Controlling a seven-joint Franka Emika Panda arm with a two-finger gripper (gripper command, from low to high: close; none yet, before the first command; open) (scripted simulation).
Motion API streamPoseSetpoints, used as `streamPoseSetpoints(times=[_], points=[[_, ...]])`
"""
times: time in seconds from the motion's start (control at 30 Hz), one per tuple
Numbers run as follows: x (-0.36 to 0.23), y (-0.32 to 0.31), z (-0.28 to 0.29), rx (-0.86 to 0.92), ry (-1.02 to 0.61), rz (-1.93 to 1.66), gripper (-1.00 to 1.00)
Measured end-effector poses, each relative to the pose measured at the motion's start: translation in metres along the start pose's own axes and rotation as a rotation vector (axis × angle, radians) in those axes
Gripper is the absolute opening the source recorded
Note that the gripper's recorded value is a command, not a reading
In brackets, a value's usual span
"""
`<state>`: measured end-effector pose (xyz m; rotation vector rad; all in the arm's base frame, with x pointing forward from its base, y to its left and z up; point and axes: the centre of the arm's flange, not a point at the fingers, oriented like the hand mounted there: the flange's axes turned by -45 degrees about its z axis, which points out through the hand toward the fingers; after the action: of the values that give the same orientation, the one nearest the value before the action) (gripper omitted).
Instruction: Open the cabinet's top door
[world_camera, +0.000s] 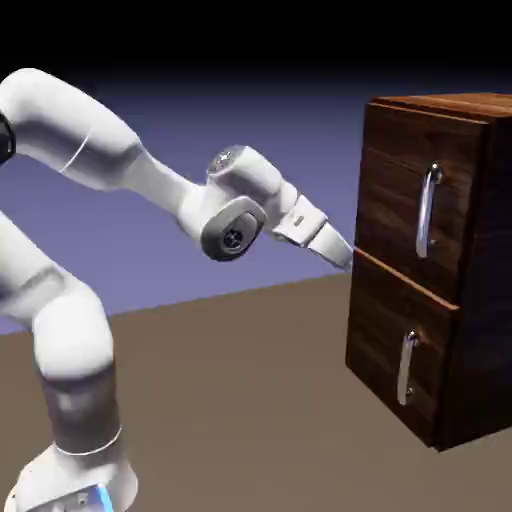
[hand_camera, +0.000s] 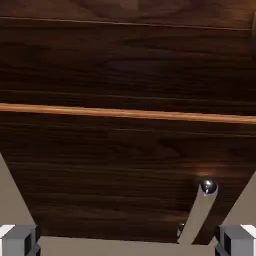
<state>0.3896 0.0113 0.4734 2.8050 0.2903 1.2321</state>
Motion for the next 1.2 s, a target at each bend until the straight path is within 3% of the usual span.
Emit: streamPoseSetpoints(times=[0.57,1.2], points=[[0.048,-0.008,-0.059,-0.098,0.179,-0.876,0.00],[0.054,0.030,-0.080,-0.426,0.258,-1.734,0.00]])
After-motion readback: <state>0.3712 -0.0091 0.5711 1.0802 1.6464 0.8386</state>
